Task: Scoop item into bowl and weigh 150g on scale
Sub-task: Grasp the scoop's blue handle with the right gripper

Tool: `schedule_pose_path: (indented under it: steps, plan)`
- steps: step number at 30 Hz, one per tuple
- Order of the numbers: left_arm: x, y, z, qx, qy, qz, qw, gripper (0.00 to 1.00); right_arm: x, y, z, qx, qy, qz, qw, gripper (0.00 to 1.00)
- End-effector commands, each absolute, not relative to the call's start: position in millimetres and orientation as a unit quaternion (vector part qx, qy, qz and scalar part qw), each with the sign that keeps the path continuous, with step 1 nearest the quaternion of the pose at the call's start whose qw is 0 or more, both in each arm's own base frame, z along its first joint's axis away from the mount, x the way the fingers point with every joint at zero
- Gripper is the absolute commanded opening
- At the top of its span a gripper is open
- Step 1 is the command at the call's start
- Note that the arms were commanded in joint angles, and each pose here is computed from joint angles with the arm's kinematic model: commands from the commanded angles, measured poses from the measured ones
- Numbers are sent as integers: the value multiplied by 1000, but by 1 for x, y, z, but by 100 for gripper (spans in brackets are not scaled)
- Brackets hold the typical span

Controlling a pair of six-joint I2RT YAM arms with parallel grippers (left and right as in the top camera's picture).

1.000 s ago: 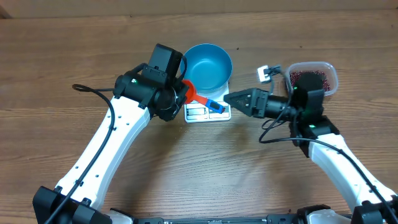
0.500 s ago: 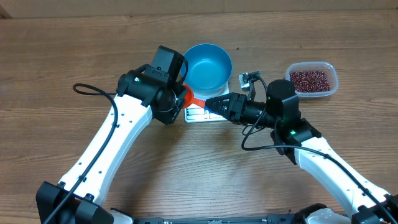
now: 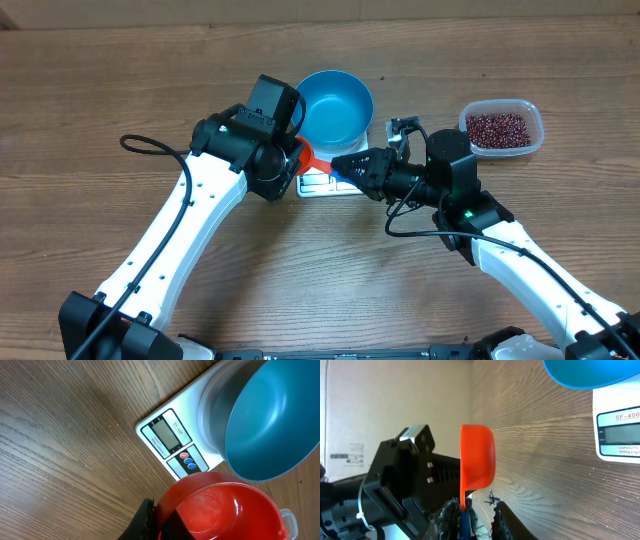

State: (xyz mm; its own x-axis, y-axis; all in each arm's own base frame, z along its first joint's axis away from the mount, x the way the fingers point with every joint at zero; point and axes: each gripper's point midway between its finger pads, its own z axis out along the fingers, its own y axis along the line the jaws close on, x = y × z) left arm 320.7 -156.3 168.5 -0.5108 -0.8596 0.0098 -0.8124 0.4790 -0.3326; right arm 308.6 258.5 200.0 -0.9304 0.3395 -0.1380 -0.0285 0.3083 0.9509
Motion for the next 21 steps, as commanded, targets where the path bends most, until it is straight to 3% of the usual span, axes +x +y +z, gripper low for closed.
schedule_pose_path:
  steps: [1,21]
  plan:
    - [320,-155,164,-513,843,-140,77,5,313,260,210,109,787,585,164,23]
    - [317,-154,163,-550,821,-139,68,5,319,261,218,126,775,595,171,21]
